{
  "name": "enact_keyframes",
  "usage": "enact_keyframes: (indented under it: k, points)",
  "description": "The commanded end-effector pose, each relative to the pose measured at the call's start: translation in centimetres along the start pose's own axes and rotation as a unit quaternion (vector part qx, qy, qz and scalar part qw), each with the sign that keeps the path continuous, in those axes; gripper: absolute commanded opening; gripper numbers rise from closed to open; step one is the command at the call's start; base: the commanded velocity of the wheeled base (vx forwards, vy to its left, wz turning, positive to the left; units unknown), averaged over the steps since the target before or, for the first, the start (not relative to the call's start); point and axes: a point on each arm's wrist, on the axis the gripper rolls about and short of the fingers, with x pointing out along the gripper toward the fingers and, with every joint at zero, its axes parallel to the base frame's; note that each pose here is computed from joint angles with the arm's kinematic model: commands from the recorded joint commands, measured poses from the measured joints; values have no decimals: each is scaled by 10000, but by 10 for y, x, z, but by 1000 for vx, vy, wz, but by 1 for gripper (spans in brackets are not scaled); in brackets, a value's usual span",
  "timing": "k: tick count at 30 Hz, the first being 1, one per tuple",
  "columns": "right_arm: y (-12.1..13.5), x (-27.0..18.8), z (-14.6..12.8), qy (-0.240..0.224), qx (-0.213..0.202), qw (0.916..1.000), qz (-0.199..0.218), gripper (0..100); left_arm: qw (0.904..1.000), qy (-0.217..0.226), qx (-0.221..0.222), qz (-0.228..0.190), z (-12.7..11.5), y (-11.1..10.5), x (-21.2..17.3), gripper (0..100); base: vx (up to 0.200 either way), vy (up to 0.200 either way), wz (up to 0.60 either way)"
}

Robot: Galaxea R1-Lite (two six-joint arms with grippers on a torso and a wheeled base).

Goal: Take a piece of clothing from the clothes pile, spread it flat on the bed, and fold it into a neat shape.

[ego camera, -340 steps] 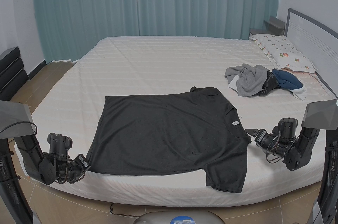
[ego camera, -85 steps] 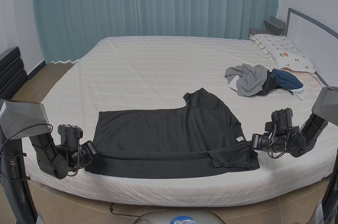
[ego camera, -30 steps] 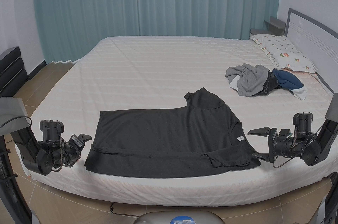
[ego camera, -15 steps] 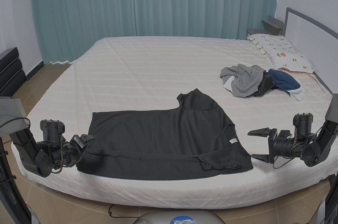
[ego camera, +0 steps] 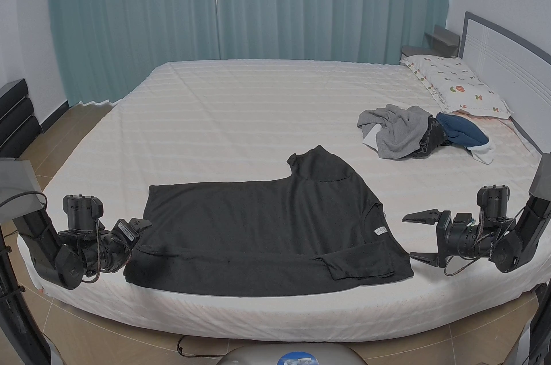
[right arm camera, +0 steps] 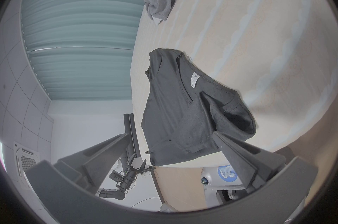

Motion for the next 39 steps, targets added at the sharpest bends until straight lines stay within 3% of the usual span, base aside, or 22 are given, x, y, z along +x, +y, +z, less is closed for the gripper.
enact_keyframes:
  k: [1,6,15,24,39]
  points:
    - [-2,1,0,4,11,10000,-23,100,10000,17,8,-5,-1,0,-1,100,0,0,0]
    - [-2,1,0,11,4,10000,-19,100,9999,137,58,-73,-7,-5,-1,100,0,0,0]
    - [-1,3,-1,45,-13,10000,-16,100,9964,634,73,-557,-31,-38,11,100,0,0,0]
    - [-2,4,-1,61,-18,10000,-31,100,9923,1224,193,23,-48,-40,25,100,0,0,0]
    - [-3,7,-2,73,-28,9999,-64,100,9940,1071,218,83,-44,-44,52,100,0,0,0]
